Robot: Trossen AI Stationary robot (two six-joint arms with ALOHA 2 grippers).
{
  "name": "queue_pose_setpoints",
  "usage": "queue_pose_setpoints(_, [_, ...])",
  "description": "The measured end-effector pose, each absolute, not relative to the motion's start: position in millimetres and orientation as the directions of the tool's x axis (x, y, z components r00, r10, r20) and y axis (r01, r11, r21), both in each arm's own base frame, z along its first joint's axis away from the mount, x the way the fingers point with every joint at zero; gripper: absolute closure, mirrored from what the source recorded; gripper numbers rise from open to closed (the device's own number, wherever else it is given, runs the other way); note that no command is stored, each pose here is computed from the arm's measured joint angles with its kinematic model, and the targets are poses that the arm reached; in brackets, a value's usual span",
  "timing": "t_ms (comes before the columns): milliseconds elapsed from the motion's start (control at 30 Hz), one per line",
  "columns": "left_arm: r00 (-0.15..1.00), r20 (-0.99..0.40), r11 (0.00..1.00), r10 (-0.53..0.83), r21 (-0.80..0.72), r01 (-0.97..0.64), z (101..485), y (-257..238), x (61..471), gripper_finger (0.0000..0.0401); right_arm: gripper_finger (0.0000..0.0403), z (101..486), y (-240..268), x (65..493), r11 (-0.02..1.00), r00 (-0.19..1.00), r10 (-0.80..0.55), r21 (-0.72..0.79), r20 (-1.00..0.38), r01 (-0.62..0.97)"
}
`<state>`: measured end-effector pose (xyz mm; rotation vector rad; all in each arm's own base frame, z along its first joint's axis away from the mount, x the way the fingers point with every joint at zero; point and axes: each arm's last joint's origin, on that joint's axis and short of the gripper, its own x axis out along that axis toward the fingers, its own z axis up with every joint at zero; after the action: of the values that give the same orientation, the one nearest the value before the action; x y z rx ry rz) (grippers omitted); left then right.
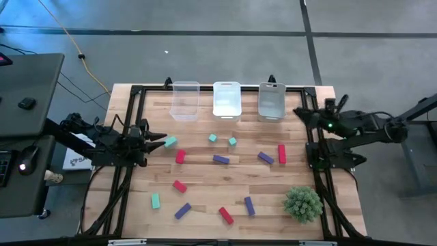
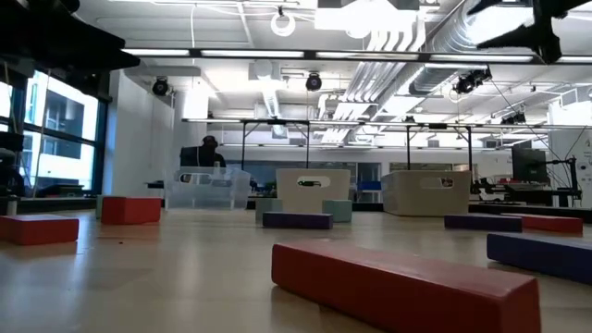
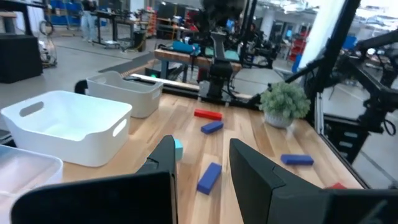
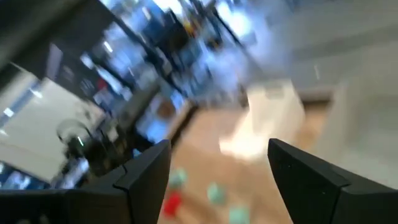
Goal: Sort & place blocks by color
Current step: Put the red block into the gray bin
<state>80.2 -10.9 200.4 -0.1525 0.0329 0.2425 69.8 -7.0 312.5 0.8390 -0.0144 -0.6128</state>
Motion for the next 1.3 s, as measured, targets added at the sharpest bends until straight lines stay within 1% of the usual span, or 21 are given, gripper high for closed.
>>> queue_pose_setpoints(133, [0.957, -0.047, 0.946, 0.285, -0.145, -0.288, 200.7, -9.5, 79.9, 0.033, 0.0144, 300.8, -1.2, 85.2, 0.38, 0.807, -0.409, 0.725, -0.425, 0.575])
queue_pose_setpoints(300, [0.949, -0.045, 0.938, 0.311, -0.145, -0.314, 200.9, -8.7, 79.6, 0.033, 0.0144, 283.7, 5.7, 101.4, 0.238, 0.731, -0.28, 0.692, -0.623, 0.681])
queue_pose_setpoints(433, [0.948, -0.045, 0.937, 0.315, -0.145, -0.319, 200.8, -8.6, 79.6, 0.033, 0.0144, 273.8, 10.2, 112.6, 0.144, 0.663, -0.202, 0.648, -0.721, 0.748])
queue_pose_setpoints(567, [0.948, -0.033, 0.936, 0.315, -0.154, -0.316, 202.2, -8.6, 79.7, 0.033, 0.0144, 265.3, 13.2, 123.0, 0.071, 0.598, -0.174, 0.595, -0.783, 0.8])
queue_pose_setpoints(833, [0.949, 0.001, 0.934, 0.315, -0.179, -0.31, 206.1, -8.6, 79.8, 0.033, 0.0144, 249.2, 19.5, 142.7, 0.018, 0.478, -0.093, 0.478, -0.873, 0.878])
queue_pose_setpoints(967, [0.949, 0.009, 0.933, 0.315, -0.185, -0.308, 207.1, -8.7, 79.7, 0.033, 0.0144, 238.6, 22.4, 150.3, 0.007, 0.384, -0.056, 0.385, -0.921, 0.923])
queue_pose_setpoints(1100, [0.949, 0.009, 0.93, 0.315, -0.202, -0.306, 207.0, -8.7, 79.7, 0.033, 0.0144, 227.2, 24.1, 156.9, -0.014, 0.281, -0.055, 0.282, -0.958, 0.959])
queue_pose_setpoints(1300, [0.949, 0.009, 0.928, 0.315, -0.211, -0.306, 207.0, -8.7, 79.7, 0.033, 0.0144, 211.6, 26.2, 169.0, -0.015, 0.177, -0.072, 0.179, -0.982, 0.984])
